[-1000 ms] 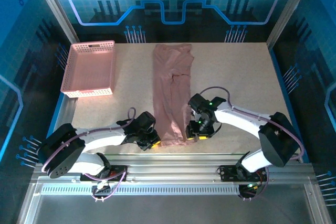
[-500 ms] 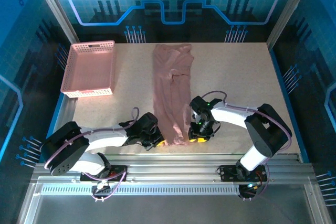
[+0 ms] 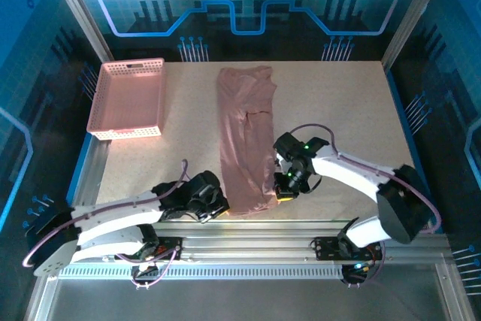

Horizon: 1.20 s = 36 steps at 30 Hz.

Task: Fold and stack the t-shirts

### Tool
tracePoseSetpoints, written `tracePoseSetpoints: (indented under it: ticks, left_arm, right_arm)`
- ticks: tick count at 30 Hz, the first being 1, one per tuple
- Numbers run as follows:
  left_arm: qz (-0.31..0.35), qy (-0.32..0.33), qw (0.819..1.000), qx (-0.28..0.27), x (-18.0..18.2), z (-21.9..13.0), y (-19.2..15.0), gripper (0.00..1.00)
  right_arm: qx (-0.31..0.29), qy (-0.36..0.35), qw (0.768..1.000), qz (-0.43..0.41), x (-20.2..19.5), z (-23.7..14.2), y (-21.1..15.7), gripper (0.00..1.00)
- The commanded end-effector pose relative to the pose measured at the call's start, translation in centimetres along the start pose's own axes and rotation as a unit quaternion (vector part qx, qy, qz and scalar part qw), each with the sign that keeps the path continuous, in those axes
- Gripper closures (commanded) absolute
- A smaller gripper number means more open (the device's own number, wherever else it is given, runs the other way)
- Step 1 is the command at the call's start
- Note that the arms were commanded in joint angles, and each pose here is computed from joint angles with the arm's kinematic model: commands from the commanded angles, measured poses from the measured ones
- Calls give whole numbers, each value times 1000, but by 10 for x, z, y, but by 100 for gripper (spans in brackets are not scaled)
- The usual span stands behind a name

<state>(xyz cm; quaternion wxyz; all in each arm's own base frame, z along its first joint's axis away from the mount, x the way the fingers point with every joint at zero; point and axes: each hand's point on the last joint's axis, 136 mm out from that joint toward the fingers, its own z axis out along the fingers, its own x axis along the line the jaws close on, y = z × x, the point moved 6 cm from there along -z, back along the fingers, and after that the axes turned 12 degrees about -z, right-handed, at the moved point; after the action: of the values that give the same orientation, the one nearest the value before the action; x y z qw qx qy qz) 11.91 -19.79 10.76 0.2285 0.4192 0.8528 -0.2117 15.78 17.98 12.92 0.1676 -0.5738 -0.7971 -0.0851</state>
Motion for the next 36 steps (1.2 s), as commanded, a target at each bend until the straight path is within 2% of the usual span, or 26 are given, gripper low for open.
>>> tracePoseSetpoints:
  ticks: [1,5,9,14,19,24,27,33,36]
  left_arm:
    - [-5,16,999,-28,2,-15,2,100]
    - [-1,-4,999,-34,-17,-23,4,100]
    - [-20,-40,998,-37,-47,-34,26,100]
    - [4,-83,995,-52,-111,-52,84,100]
    - [25,-91,993,-75,-157,-53,161,100]
    - [29,-71,994,-79,-168,-33,218,100]
    - [28,-54,995,-77,-167,-14,245,100]
    - [27,-55,996,-70,-176,14,281,100]
    - [23,-50,997,-62,-178,30,294,100]
  right_arm:
    - [31,6,999,15,2,-5,-22,100]
    - [14,10,1000,11,7,-13,-13,100]
    - [-38,32,999,23,4,-35,25,100]
    - [-90,41,995,20,-7,-57,102,100]
    - [-124,59,990,41,-32,-60,185,100]
    - [-128,63,989,42,-44,-53,247,100]
    - [-124,57,989,53,-54,-44,271,100]
    - [-115,34,990,77,-80,-27,298,100]
    - [-113,38,988,94,-91,-21,306,96]
